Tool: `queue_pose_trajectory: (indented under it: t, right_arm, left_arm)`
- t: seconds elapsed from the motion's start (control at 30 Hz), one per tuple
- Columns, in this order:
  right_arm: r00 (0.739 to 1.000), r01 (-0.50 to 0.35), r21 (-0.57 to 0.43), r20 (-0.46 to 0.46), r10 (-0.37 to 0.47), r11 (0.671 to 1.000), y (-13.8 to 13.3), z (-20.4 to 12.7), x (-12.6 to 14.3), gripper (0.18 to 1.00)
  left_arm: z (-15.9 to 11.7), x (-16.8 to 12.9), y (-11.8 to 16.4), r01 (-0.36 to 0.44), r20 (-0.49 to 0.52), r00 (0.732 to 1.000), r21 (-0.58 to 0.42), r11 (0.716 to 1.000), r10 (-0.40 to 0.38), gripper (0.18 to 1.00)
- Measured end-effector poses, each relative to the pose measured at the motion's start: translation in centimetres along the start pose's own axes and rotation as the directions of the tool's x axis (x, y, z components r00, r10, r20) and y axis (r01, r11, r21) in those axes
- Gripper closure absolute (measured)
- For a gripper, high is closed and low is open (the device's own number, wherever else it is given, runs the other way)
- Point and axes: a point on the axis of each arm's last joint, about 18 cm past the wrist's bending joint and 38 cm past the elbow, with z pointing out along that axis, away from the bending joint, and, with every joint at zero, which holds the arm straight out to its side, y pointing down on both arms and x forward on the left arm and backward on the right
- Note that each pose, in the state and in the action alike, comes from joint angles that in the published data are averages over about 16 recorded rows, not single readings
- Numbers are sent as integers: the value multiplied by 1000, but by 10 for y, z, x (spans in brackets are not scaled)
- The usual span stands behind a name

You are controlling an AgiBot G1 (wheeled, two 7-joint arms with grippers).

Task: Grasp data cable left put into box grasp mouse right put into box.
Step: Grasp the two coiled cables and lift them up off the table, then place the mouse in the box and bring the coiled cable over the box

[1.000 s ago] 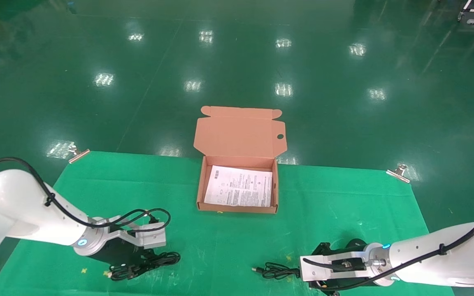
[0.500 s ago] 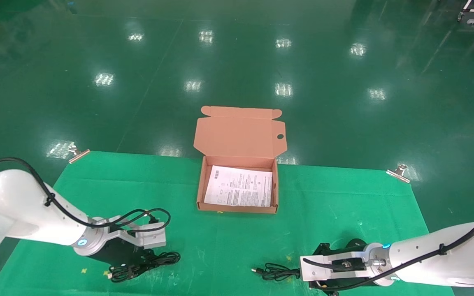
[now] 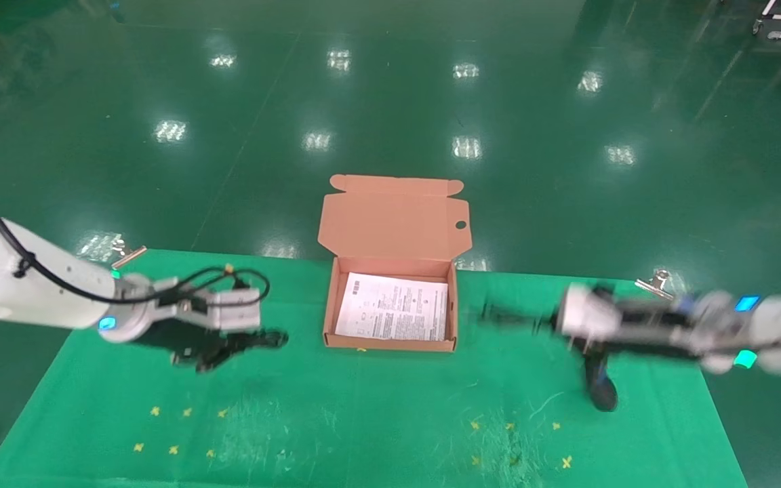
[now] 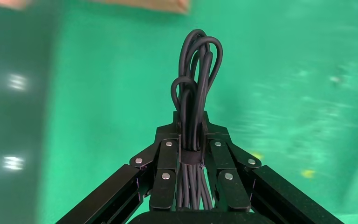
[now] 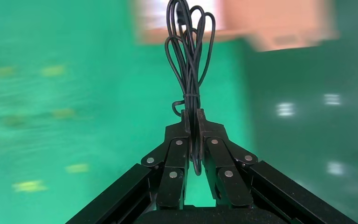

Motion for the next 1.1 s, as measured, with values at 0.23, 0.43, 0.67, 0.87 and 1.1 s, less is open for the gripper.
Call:
queue_pose_trajectory:
  t: [0.23,0.43,0.67,0.87,1.1]
  right_arm:
    - [984,21,68,-180,-9,997,-43,-31,74,979]
    - [963,56,129,-269,-20,990,-92,-35,122,979]
    - [948,89,184,-316,-27,979,-144,-26,155,979]
    - [943,113,230,-331,-32,967,-179,-17,170,979]
    - [940,146,283,-340,-43,948,-211,-12,178,979]
  left_arm:
    - [-31,-27,-38,-78,167,983,11,997,75,933]
    - [-51,-49,-71,-107,293,951,21,994,97,933]
    - [-68,-75,-102,-118,400,911,25,993,98,934]
    - [-80,-92,-120,-126,460,882,20,992,103,934]
    - [-89,-105,-131,-127,498,861,12,992,105,934]
